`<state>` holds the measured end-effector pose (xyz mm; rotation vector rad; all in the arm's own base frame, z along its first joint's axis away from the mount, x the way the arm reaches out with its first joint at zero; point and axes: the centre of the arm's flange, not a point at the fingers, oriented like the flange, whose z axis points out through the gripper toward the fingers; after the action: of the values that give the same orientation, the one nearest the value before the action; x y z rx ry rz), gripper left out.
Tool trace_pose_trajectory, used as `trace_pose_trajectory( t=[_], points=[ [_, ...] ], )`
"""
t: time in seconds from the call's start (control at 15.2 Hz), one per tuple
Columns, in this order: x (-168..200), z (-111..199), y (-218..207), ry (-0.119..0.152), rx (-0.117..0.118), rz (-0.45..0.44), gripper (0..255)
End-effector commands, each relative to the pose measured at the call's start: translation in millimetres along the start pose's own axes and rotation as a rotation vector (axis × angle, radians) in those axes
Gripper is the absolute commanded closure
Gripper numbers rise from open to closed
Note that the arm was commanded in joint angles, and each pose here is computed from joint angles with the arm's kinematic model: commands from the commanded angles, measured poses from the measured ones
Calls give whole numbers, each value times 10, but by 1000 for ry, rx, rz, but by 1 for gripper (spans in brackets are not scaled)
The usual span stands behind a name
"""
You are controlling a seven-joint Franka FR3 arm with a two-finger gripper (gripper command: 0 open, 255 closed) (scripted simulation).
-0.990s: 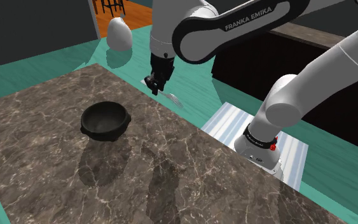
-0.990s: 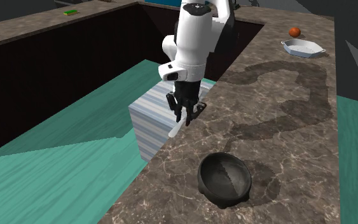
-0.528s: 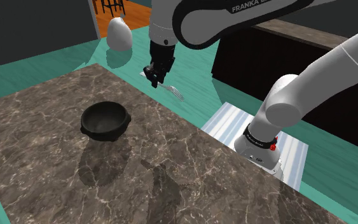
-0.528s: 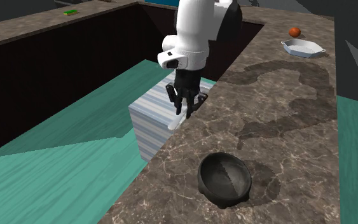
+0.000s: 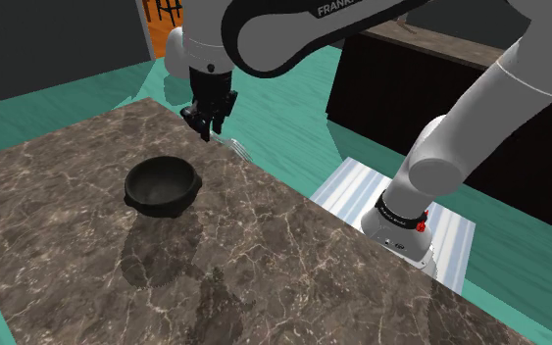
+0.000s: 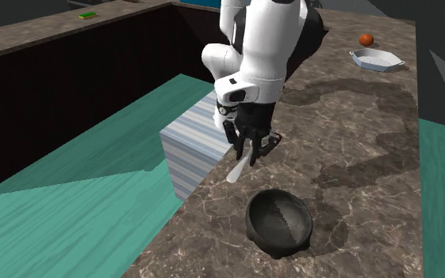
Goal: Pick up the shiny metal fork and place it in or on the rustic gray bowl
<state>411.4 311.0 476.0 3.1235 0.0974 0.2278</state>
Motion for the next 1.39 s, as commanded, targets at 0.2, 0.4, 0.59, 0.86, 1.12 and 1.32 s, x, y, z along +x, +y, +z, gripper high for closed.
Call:
trace_pose_trajectory(
  t=[0.2, 0.4, 0.59, 0.86, 1.12, 1.32],
  points=[
    [341, 86, -549, 1, 1, 2, 255],
    [534, 136, -891, 1, 1, 2, 255],
    [683, 228, -1168, 1, 1, 2, 255],
    [653, 437, -1171, 1, 1, 2, 255],
    [622, 646, -1174, 1, 1, 2, 255],
    [609, 731, -1175, 1, 1, 2, 255]
  ],
)
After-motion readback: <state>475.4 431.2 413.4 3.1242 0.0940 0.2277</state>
